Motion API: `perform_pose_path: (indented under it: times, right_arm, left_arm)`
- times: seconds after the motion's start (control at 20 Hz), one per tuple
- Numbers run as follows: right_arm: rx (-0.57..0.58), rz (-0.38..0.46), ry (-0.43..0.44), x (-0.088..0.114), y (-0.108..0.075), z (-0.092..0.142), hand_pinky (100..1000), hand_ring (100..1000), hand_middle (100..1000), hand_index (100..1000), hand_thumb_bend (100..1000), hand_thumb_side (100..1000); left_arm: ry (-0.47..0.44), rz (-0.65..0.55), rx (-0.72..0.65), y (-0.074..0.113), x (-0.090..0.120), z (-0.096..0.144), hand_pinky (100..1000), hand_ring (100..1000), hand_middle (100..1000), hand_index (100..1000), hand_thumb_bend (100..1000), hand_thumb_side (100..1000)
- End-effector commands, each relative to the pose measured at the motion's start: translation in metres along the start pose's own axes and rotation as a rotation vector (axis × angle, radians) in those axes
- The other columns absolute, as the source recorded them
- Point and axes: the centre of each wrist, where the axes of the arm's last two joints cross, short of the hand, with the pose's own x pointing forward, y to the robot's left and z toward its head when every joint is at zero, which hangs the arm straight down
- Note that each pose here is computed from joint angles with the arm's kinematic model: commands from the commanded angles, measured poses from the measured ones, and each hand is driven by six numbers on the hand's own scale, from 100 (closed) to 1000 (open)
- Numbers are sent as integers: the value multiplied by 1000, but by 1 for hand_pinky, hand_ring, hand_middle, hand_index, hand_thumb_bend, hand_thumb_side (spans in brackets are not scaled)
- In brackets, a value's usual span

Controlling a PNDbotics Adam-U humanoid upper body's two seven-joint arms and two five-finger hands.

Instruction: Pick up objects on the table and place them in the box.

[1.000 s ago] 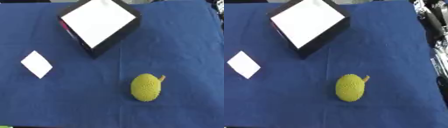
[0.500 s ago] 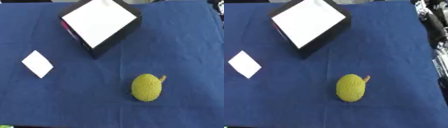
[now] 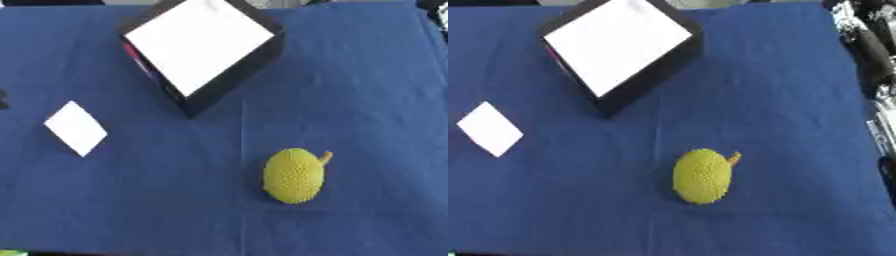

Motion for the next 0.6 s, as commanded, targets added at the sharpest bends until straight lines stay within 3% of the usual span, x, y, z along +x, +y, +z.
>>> perform_pose_path:
  times: [0.05, 0.6]
  right_arm:
    - [12, 17, -23, 6, -2, -3, 1000, 872, 790, 891, 100, 583]
    - [12, 17, -14, 4, -1, -3, 1000, 872, 790, 891, 100, 588]
  left_arm:
    - [9, -25, 16, 11, -3, 1, 911, 897, 936, 938, 897, 100]
    - [-69, -91, -17, 15, -7, -13, 915, 895, 934, 936, 937, 100]
